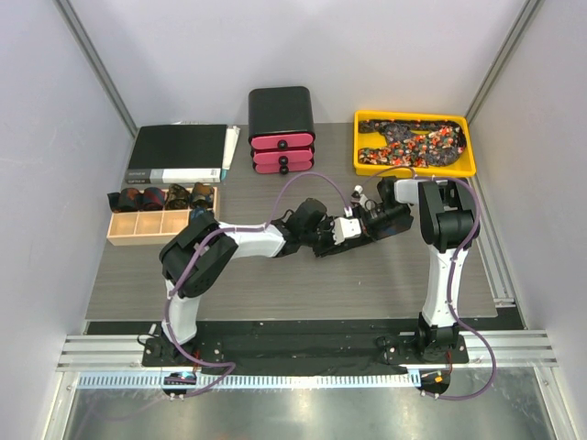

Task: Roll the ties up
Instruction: Roll the tie at the center of the board.

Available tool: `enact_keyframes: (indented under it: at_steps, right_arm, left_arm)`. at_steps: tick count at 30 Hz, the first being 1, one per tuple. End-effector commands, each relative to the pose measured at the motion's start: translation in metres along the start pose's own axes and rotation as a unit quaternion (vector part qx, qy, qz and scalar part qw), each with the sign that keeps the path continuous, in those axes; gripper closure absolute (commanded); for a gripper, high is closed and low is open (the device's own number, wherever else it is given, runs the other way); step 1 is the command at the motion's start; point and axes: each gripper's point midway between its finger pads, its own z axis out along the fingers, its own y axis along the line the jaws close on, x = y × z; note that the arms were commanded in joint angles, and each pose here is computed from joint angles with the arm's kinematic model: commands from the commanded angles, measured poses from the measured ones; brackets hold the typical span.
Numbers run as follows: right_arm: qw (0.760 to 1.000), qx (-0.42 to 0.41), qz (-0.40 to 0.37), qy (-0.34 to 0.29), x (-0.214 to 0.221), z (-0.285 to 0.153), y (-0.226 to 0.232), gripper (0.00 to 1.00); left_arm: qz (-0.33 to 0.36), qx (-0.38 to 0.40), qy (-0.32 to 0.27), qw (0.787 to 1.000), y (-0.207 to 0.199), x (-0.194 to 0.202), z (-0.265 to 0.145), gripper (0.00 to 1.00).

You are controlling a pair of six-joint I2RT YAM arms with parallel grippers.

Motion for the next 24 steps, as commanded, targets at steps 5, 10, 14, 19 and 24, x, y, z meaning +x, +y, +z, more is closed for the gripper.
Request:
enact_keyframes:
  at_steps: [5, 10, 14, 19, 24]
  right_arm:
    - [0.998, 0.035, -0.043, 0.006, 0.010, -0.018, 0.011, 0.67]
    - [0.996, 0.023, -0.085, -0.030, -0.020, -0.039, 0.035, 0.64]
    - [0.995, 0.036, -0.088, -0.035, -0.036, -0.037, 0.026, 0.64]
    - [0.994, 0.054, -0.086, -0.035, -0.042, -0.032, 0.008, 0.67]
    - [0.990, 0.117, -0.070, -0.021, -0.036, -0.026, -0.027, 0.70]
  left_arm:
    - [-0.077, 0.022, 0.118, 0.990, -0.033, 0.065, -0.020, 1.00]
    - [-0.073, 0.026, 0.130, 0.988, -0.037, 0.075, -0.021, 1.00]
    - [-0.079, 0.028, 0.136, 0.987, -0.037, 0.081, -0.020, 1.00]
    - [-0.105, 0.024, 0.137, 0.985, -0.032, 0.085, -0.021, 1.00]
    - [-0.126, 0.012, 0.127, 0.984, -0.026, 0.085, -0.027, 1.00]
